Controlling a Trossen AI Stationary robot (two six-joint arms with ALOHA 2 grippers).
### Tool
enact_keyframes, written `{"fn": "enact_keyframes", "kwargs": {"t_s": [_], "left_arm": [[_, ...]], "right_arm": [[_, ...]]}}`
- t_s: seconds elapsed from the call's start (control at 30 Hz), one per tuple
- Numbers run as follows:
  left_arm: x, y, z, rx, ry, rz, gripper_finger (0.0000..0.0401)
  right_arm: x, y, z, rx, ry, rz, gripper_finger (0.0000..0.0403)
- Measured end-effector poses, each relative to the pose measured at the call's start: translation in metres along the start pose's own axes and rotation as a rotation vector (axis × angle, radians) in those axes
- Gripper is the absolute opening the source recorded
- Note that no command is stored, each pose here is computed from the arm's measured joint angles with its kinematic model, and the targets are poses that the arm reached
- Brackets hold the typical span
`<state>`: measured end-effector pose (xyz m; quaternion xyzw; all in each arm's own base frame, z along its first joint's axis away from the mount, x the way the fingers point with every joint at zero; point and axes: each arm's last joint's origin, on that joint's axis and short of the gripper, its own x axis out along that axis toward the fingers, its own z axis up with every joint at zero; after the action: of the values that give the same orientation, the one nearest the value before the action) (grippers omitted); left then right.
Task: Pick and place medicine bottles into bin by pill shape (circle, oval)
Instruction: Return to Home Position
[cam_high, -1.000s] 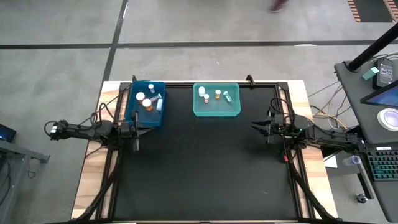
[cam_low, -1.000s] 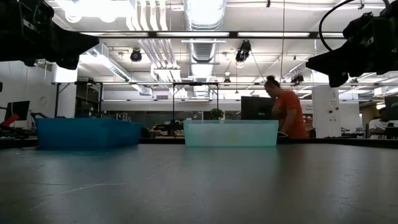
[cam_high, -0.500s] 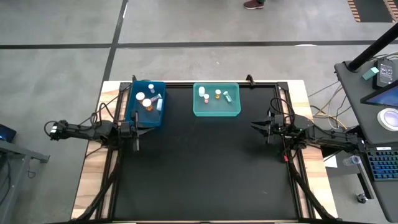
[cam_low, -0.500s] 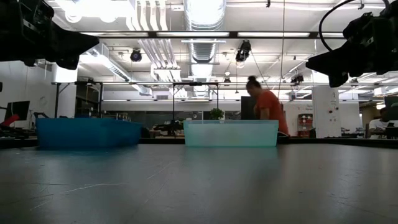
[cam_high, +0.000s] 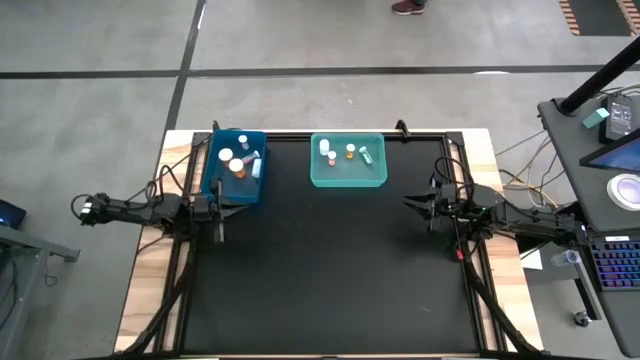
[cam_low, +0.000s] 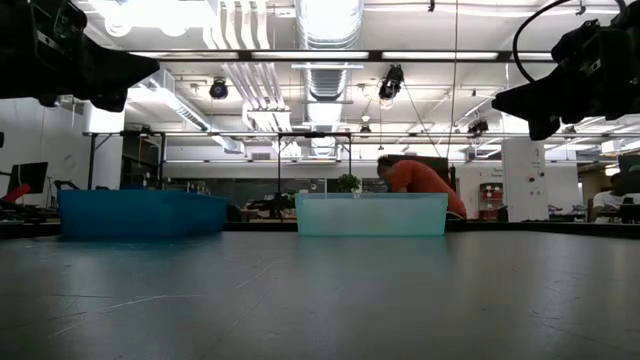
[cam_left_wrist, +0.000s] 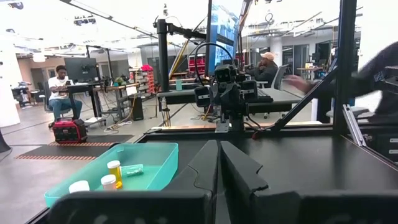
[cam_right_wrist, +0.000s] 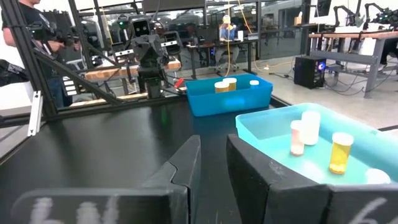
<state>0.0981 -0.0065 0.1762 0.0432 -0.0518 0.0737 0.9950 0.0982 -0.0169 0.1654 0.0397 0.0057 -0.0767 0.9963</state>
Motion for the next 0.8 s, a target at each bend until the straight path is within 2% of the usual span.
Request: {"fn": "enact_keyframes", "kwargs": {"t_s": [0.8], "left_arm": [[0.0, 0.0, 0.0, 0.0, 0.0, 0.0, 0.0]], "right_arm": [[0.0, 0.0, -0.0001, 0.0, 0.0, 0.0, 0.0084]]}}
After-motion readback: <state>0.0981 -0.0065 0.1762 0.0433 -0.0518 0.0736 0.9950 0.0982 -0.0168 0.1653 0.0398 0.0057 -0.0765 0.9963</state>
